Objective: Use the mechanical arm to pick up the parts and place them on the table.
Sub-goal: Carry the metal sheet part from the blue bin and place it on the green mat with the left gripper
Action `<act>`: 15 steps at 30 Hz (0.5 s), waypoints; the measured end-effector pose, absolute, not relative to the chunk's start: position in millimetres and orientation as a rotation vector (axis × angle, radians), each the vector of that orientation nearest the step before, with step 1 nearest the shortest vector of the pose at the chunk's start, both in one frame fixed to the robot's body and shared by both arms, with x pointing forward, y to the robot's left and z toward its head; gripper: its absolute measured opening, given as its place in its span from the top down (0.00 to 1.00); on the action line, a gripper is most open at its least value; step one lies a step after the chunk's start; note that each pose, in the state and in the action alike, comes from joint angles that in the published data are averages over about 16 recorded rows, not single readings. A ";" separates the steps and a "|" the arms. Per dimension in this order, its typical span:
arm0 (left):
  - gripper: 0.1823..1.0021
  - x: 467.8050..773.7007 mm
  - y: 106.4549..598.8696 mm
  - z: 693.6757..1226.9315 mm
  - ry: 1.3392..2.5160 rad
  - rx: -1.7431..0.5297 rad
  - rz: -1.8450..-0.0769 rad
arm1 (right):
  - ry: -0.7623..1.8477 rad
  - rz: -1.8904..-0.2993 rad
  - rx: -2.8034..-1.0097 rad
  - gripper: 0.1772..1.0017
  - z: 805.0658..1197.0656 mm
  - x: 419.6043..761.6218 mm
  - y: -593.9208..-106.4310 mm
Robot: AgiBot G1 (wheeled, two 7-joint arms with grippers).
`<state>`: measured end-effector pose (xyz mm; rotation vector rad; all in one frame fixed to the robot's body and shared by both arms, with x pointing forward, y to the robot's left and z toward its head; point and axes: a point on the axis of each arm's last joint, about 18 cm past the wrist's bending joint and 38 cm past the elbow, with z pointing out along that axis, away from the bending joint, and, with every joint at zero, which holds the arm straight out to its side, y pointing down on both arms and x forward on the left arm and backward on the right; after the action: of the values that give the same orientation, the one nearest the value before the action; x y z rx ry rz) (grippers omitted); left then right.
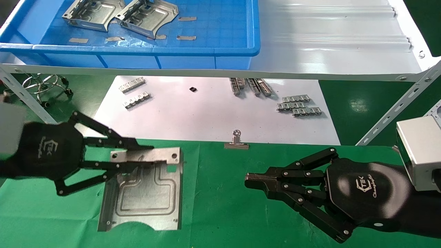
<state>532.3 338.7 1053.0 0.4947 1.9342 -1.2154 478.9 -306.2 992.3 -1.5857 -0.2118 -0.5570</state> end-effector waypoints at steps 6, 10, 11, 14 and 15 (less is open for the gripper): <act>0.89 552.8 355.7 1002.1 2.035 0.426 -1.089 | -0.212 -0.557 -1.586 0.98 992.3 478.9 -306.2; 0.89 570.5 362.8 975.5 2.064 0.393 -1.000 | -0.212 -0.557 -1.586 0.98 992.3 478.9 -306.2; 0.89 575.0 363.6 970.0 2.066 0.388 -0.979 | -0.212 -0.557 -1.586 0.98 992.3 478.9 -306.2; 0.89 587.7 364.2 956.9 2.063 0.381 -0.923 | -0.212 -0.557 -1.586 0.98 992.3 478.9 -306.2; 0.89 591.6 364.1 953.6 2.060 0.381 -0.904 | -0.212 -0.557 -1.586 0.98 992.3 478.9 -306.2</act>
<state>591.6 364.1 953.6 0.3811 2.0598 -0.9045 478.9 -306.2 992.3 -1.5857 -0.2118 -0.5570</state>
